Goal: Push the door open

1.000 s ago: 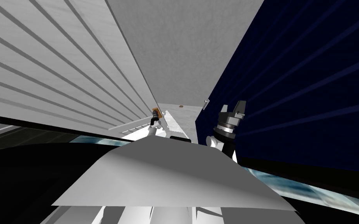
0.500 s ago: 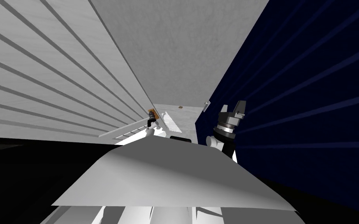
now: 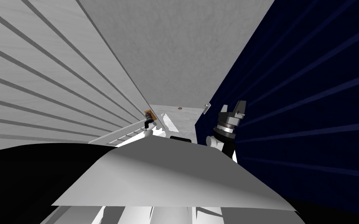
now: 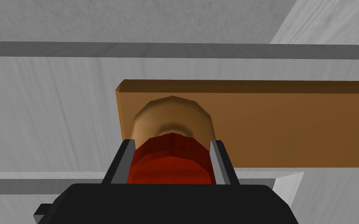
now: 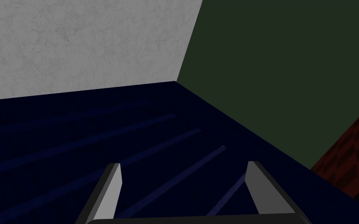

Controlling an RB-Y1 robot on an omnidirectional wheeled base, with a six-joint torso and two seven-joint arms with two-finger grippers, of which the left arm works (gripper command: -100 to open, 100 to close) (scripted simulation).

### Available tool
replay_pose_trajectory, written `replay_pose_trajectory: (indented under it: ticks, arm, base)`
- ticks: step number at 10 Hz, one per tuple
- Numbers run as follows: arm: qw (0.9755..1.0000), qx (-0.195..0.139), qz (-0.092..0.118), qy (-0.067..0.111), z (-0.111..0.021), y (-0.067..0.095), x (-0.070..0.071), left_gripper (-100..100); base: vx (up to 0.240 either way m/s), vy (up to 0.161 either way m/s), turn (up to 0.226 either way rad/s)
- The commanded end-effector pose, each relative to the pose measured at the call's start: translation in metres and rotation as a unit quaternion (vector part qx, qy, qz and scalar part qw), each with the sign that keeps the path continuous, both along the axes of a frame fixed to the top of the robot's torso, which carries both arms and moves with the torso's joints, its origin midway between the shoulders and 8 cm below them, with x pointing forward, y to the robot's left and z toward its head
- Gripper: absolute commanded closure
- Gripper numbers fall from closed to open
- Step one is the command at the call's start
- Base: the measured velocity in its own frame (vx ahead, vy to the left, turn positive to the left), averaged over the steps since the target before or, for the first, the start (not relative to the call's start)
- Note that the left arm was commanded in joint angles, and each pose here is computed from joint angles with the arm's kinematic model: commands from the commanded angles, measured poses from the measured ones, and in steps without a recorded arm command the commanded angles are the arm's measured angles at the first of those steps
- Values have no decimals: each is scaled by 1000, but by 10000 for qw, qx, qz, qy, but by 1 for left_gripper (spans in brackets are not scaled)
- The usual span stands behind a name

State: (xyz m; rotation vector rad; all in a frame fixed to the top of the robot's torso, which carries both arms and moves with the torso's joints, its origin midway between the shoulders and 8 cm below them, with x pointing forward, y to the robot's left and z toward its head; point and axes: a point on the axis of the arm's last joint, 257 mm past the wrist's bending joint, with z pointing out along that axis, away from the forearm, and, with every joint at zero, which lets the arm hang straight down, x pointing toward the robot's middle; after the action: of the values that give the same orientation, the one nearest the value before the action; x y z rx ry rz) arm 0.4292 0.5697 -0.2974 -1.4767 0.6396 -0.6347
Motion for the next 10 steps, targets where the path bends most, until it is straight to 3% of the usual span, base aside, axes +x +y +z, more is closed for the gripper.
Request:
replay_pose_trajectory:
  ticks: [1, 2, 3, 4, 10]
  arm:
    - [9999, 14, 159, -21, 2, 14, -10, 100]
    - [9997, 2, 241, -17, 1, 19, -16, 100]
    - [9998, -12, 189, 34, -2, 14, -16, 100]
    - [9995, 25, 323, 9, 1, 26, -25, 100]
    - [9972, 47, 747, -11, 4, 55, -56, 100]
  base:
    - [204, 0, -17]
    - [182, 4, -17]
    - [73, 9, 24]
    - [113, 45, 32]
    - [187, 51, 36]
